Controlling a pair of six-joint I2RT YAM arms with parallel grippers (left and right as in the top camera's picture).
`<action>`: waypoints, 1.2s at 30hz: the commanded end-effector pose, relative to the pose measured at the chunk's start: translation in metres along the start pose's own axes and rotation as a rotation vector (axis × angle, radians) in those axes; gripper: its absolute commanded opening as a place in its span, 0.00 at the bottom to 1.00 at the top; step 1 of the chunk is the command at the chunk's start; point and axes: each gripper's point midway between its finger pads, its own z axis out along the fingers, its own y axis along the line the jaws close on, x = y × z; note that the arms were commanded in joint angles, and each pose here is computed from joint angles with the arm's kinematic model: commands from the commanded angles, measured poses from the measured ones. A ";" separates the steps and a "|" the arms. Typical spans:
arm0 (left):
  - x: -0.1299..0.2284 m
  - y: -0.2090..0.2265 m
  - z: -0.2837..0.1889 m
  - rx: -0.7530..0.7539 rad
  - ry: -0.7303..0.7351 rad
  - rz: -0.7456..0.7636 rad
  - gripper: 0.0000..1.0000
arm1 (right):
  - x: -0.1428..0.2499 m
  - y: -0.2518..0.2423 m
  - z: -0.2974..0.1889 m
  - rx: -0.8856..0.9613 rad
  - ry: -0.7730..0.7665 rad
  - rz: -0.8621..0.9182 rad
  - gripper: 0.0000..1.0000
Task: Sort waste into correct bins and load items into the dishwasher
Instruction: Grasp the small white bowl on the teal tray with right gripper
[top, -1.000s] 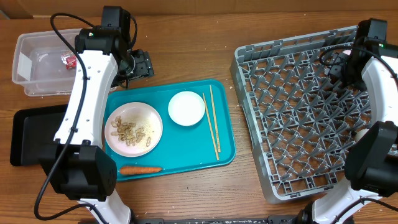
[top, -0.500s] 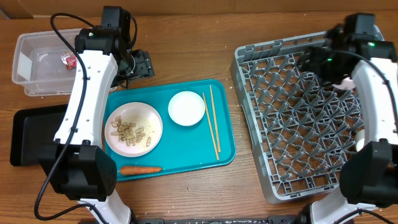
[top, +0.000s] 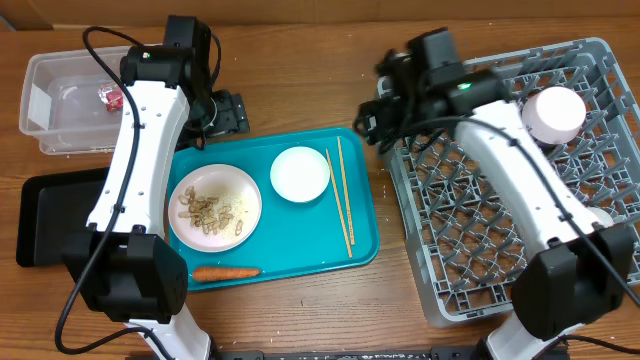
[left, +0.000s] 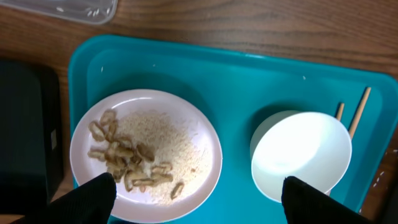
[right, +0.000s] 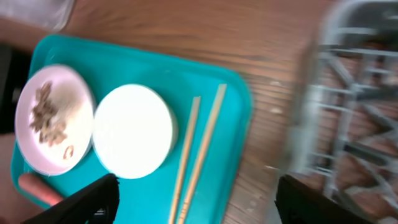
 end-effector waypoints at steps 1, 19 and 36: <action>0.005 0.005 -0.001 -0.017 0.017 -0.020 0.88 | 0.002 0.007 0.021 0.020 0.033 -0.011 0.79; 0.011 -0.002 -0.001 0.026 0.047 -0.020 0.89 | 0.052 0.030 0.135 0.023 0.246 -0.006 0.54; 0.009 -0.002 -0.001 0.025 0.039 -0.019 0.89 | 0.032 0.031 0.119 0.036 0.202 -0.016 0.04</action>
